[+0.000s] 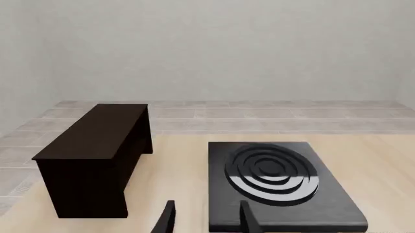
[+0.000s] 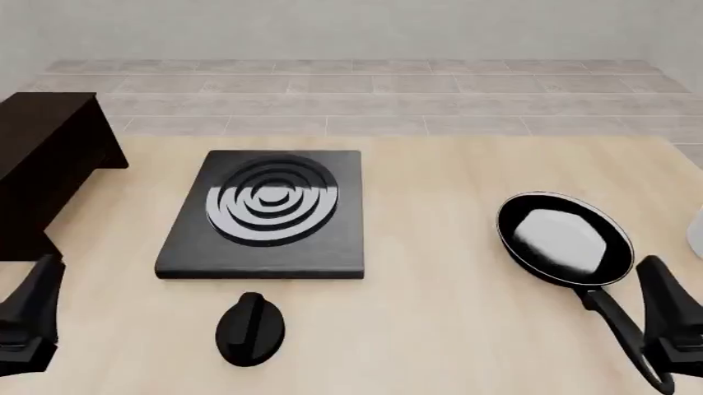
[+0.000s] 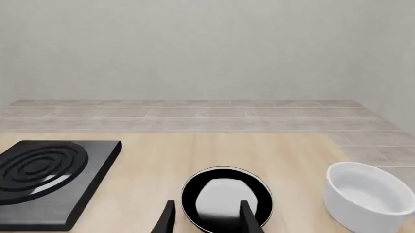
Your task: Put the frying pan on top of the cabinet.
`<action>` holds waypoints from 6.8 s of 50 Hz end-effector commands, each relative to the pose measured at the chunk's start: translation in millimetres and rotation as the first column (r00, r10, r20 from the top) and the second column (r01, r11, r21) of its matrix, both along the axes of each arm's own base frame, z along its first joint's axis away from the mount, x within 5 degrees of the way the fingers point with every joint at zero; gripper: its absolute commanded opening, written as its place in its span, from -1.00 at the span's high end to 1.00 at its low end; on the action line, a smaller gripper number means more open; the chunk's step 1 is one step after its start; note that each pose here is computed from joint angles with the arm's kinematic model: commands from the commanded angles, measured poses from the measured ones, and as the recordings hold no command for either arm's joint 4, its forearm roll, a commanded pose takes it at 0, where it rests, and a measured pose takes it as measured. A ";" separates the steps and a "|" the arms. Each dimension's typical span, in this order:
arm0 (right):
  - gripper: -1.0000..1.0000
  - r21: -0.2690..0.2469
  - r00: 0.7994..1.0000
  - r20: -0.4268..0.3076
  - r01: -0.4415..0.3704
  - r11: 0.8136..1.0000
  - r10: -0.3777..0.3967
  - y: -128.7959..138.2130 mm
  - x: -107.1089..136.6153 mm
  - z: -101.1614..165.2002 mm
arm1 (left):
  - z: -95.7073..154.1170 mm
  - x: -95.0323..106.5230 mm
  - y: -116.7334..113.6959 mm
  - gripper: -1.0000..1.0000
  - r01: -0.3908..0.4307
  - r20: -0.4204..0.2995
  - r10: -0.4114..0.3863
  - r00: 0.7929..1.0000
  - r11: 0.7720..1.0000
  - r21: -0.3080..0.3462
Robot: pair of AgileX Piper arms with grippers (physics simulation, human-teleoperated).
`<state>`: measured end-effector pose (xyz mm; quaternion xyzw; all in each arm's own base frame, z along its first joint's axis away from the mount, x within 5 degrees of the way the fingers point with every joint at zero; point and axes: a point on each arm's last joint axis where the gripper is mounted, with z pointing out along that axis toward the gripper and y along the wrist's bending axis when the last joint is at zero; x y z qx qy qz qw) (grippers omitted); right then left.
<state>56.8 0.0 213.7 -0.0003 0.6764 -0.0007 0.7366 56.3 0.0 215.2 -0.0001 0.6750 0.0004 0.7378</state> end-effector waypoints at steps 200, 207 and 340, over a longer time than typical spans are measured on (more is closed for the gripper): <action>-1.00 -0.022 1.000 -0.013 0.012 1.000 -0.013 -0.6 2.2 -0.5 | -96.5 170.3 -363.0 -1.00 0.304 -0.388 -0.819 0.423 0.532 -0.790; -1.00 -0.020 1.000 -0.013 0.012 1.000 -0.013 -0.7 2.3 -0.7 | -99.7 171.8 -368.4 -1.00 0.304 -0.405 -0.814 0.416 0.544 -0.782; -1.00 0.001 0.999 -0.035 0.014 1.000 -0.014 -1.0 11.4 0.4 | -116.3 126.7 -478.8 -1.00 0.413 -0.408 -0.877 0.256 0.480 -0.774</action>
